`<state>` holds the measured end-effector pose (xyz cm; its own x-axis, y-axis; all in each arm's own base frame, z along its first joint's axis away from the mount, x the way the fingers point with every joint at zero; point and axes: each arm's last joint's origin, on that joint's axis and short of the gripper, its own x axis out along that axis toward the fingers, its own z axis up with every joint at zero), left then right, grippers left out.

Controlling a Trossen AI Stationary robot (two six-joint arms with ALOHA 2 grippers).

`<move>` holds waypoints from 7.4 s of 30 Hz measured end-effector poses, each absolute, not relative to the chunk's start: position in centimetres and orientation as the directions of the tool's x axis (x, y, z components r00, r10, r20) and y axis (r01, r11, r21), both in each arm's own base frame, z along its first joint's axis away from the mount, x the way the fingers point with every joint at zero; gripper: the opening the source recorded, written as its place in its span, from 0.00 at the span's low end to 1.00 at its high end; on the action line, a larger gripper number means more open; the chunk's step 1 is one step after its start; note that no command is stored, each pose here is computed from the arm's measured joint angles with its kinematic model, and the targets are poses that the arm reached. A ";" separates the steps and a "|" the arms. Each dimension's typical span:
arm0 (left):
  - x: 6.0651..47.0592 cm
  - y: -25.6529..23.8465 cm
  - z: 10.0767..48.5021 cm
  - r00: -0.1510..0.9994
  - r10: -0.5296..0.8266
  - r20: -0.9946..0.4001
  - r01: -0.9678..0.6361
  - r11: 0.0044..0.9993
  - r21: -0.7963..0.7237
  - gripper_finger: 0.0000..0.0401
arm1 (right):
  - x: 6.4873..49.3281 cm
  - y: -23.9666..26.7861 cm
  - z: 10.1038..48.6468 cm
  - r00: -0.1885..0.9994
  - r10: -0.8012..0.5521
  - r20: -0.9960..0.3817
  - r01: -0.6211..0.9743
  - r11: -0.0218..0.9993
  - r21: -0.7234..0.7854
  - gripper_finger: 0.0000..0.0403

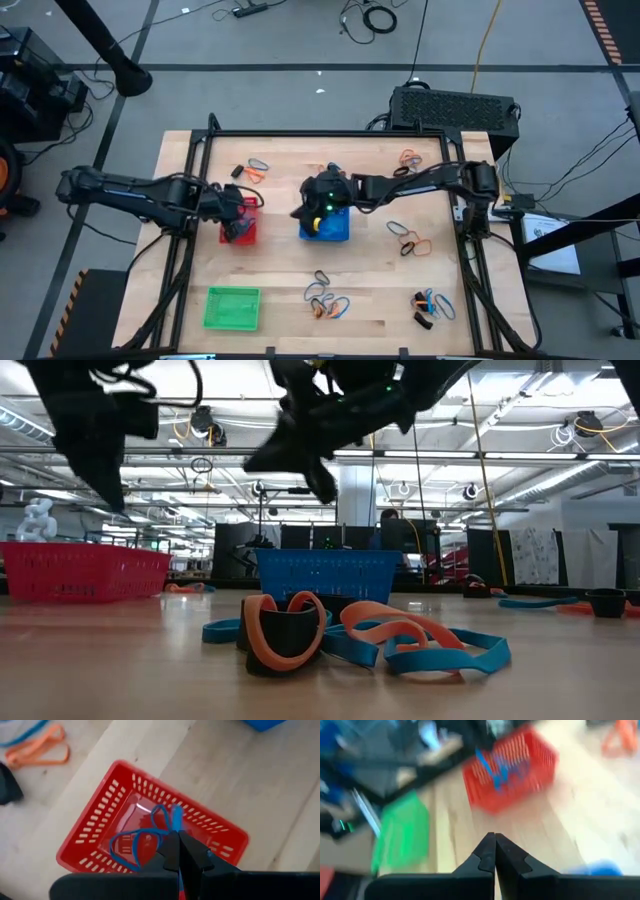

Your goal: Sort rubber bands into baskets

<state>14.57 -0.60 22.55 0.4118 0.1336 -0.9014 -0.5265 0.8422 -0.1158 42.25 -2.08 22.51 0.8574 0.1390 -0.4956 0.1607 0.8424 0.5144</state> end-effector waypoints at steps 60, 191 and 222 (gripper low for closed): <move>35.9 -10.2 24.1 0.852 -0.274 -0.447 0.268 0.960 -0.078 0.33 | 22.3 8.9 23.8 0.513 0.333 -0.791 0.041 0.911 0.410 0.00; 18.1 -4.2 23.6 0.254 0.341 -0.905 -0.624 0.773 0.116 0.00 | 27.3 1.7 20.5 0.815 0.120 -0.567 0.171 0.885 0.433 0.00; 16.1 -1.6 21.9 0.184 0.263 -0.947 -0.691 0.720 0.066 0.35 | 25.5 -10.2 23.1 0.688 -0.136 -0.713 0.565 0.717 0.408 0.00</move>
